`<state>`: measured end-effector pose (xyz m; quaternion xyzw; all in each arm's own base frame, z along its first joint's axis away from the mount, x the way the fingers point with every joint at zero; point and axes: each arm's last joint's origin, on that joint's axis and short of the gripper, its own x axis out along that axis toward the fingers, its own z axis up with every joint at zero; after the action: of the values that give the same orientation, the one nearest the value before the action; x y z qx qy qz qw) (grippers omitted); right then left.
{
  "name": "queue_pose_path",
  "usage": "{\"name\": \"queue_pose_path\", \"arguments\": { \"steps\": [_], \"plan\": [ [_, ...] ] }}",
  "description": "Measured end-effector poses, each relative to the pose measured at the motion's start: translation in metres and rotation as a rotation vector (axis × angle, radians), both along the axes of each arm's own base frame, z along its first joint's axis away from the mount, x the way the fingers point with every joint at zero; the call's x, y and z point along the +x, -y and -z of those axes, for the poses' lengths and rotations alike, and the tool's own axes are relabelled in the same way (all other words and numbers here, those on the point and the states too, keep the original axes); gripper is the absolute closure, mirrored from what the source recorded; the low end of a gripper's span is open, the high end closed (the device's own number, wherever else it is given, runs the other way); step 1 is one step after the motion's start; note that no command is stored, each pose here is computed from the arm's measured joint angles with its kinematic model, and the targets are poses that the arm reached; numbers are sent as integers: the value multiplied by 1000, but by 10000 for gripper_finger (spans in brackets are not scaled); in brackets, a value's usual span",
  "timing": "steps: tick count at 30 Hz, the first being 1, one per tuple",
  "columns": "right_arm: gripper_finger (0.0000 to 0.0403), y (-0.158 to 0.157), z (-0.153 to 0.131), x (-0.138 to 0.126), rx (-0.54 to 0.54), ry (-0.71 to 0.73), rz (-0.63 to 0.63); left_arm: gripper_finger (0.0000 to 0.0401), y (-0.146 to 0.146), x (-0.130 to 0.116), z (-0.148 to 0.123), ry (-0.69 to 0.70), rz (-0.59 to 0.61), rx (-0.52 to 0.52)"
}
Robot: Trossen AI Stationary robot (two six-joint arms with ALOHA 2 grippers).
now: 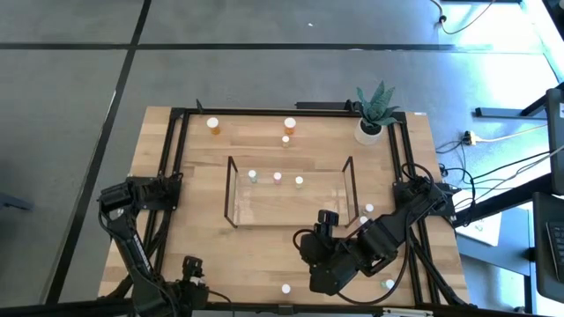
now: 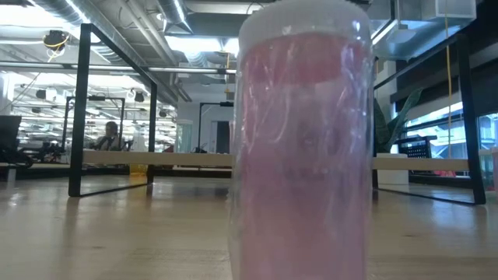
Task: Pick and place medicine bottles onto shelf by color
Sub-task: Put the bottom orange pill bottle on the shelf
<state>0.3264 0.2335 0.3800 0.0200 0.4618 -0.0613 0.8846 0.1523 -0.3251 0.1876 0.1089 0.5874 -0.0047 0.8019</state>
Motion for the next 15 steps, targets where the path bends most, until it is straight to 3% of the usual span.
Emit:
{"name": "queue_pose_path", "arguments": {
  "steps": [15],
  "plan": [
    [162, 0, 0, 0, 0, 0, 0, 116, 1, 0, 3, -13, -48, -13]
  ]
}}
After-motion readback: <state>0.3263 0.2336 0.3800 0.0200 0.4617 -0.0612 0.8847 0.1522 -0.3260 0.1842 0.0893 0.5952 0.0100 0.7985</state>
